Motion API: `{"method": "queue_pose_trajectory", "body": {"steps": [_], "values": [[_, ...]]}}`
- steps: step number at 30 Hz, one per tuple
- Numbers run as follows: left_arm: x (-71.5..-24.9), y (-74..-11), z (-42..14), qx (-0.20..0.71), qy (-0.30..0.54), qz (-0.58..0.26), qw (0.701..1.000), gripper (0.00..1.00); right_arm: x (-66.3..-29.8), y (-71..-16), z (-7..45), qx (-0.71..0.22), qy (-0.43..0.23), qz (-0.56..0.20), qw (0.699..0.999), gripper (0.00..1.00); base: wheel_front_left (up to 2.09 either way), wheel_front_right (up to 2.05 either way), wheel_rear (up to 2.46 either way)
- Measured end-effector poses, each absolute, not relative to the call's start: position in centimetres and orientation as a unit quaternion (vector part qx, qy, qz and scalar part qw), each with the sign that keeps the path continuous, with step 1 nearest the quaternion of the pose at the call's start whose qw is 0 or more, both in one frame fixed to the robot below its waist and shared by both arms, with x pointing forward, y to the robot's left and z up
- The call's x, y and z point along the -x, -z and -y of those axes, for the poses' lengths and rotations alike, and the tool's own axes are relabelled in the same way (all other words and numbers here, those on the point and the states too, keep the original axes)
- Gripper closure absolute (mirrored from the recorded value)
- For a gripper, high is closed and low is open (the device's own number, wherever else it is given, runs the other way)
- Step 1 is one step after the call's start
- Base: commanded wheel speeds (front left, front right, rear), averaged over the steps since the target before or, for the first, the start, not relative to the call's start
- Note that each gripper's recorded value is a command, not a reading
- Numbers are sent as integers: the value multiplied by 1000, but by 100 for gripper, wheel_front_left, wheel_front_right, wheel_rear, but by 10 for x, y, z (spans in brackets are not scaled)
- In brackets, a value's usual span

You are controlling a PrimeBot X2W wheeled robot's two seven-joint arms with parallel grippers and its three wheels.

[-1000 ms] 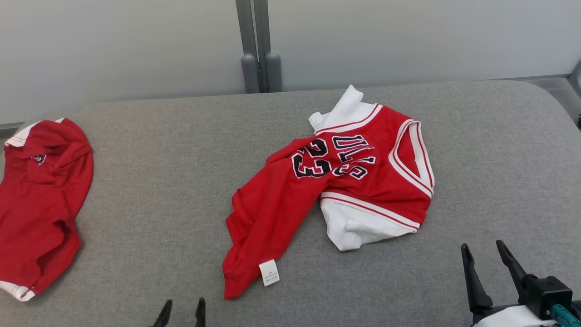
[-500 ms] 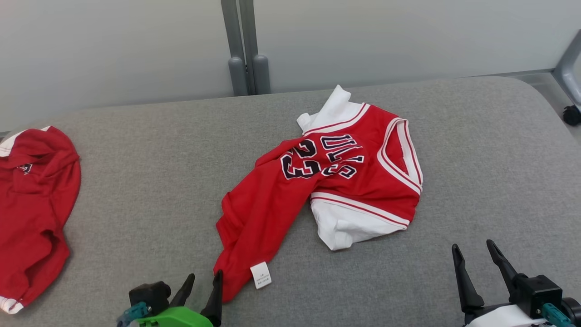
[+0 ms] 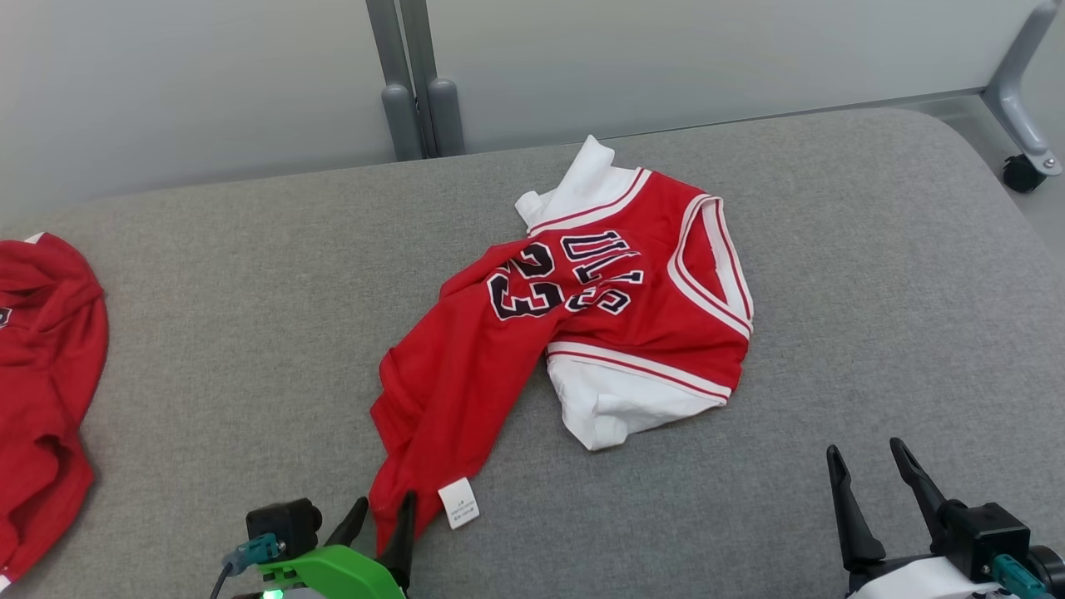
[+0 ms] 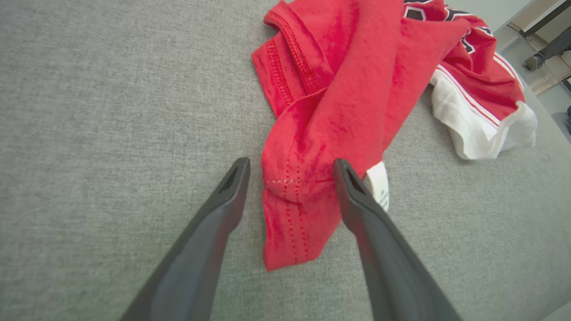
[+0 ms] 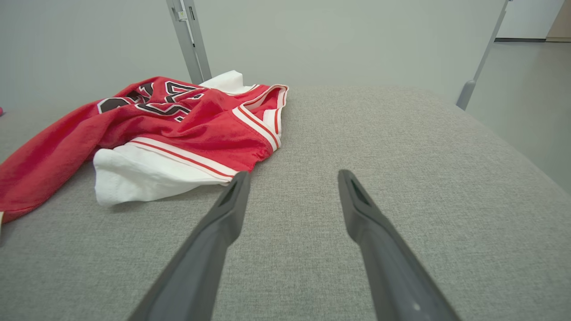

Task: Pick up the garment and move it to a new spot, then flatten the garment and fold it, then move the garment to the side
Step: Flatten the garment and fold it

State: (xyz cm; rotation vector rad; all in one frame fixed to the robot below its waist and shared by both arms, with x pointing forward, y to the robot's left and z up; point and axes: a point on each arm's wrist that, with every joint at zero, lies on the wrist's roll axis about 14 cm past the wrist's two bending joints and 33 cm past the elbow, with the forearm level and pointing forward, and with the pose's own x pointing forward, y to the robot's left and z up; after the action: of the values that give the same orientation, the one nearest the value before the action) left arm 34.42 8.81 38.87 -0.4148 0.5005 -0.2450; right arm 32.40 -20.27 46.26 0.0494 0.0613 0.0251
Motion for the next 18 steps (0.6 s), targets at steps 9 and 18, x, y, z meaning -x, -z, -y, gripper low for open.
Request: {"method": "queue_pose_trajectory", "body": {"steps": [9, 18], "values": [[-342, -386, -88, 206, 119, -251, 938, 62, -325, -465, 203, -25, -11, -26, 999, 0, 0, 0, 0], [-352, -398, -88, 215, 123, -230, 941, 100, -325, -467, 205, -25, -9, -23, 999, 0, 0, 0, 0]]}}
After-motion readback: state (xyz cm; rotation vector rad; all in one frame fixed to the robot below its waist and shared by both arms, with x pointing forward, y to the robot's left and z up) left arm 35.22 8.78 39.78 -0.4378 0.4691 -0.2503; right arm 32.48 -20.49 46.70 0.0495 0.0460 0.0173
